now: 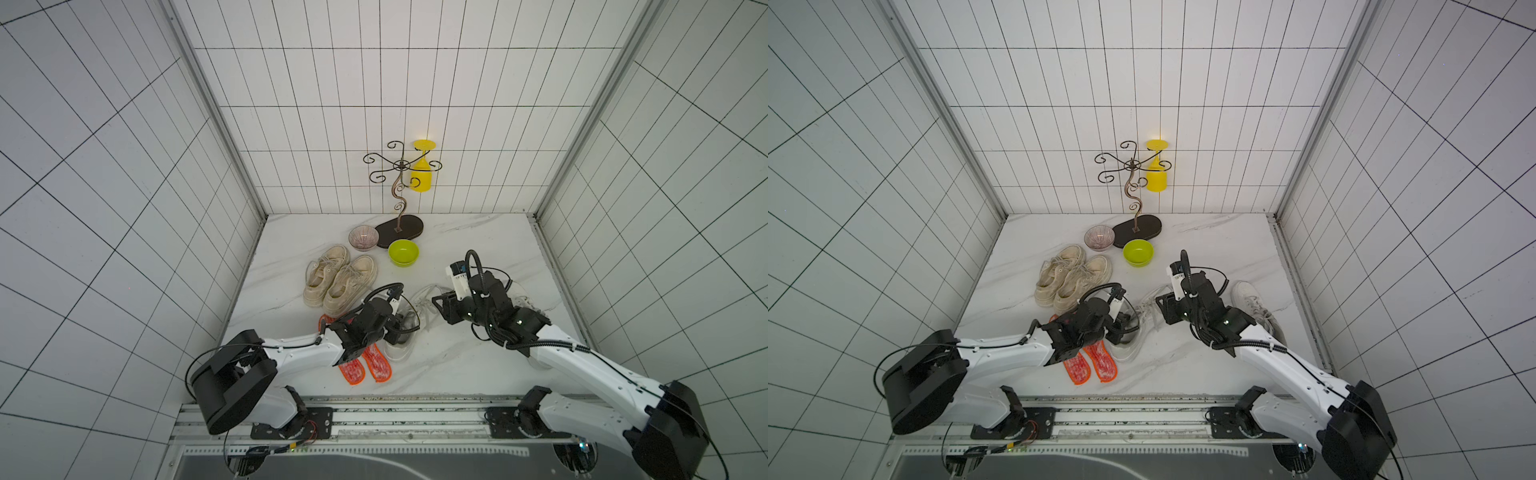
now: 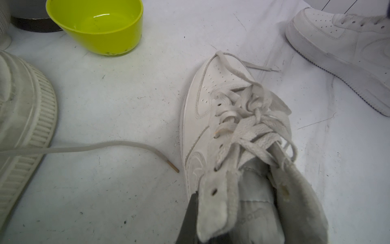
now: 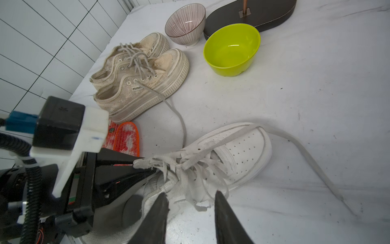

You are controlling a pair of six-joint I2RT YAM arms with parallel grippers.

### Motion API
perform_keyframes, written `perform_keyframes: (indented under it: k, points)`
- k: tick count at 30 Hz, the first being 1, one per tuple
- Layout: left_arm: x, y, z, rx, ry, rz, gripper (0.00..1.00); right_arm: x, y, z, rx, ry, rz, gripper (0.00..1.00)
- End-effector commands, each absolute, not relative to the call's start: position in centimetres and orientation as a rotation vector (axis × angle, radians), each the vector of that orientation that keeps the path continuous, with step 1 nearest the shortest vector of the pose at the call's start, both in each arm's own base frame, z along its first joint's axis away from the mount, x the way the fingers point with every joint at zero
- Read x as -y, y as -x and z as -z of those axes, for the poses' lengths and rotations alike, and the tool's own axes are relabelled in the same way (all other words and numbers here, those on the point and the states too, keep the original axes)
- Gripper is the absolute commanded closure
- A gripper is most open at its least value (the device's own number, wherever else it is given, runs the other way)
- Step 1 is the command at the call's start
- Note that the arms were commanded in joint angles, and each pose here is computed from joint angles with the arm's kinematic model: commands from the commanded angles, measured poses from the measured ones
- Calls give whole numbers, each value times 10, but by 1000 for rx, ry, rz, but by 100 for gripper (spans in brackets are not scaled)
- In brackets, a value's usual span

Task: Remove the insole from the shoe
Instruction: Untie the shoelace on the shoe.

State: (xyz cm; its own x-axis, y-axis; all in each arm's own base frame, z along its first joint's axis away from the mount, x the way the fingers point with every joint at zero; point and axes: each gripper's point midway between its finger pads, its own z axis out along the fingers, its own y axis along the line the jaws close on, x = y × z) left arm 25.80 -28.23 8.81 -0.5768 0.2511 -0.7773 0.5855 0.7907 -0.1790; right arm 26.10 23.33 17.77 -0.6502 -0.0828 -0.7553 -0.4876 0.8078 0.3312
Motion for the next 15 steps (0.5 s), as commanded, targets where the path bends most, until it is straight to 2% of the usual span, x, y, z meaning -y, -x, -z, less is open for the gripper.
perform_keyframes:
  k: [1, 6, 15]
  points:
    - [276, -265, -94, -2160, -578, 513, 100, -242, -246, -145, -2283, 454, -721, 62]
    - [276, -265, -93, -2161, -578, 513, 100, -254, -240, -129, -2314, 465, -778, 67]
    - [277, -264, -94, -2158, -587, 519, 100, -256, -243, -110, -2352, 475, -721, 72]
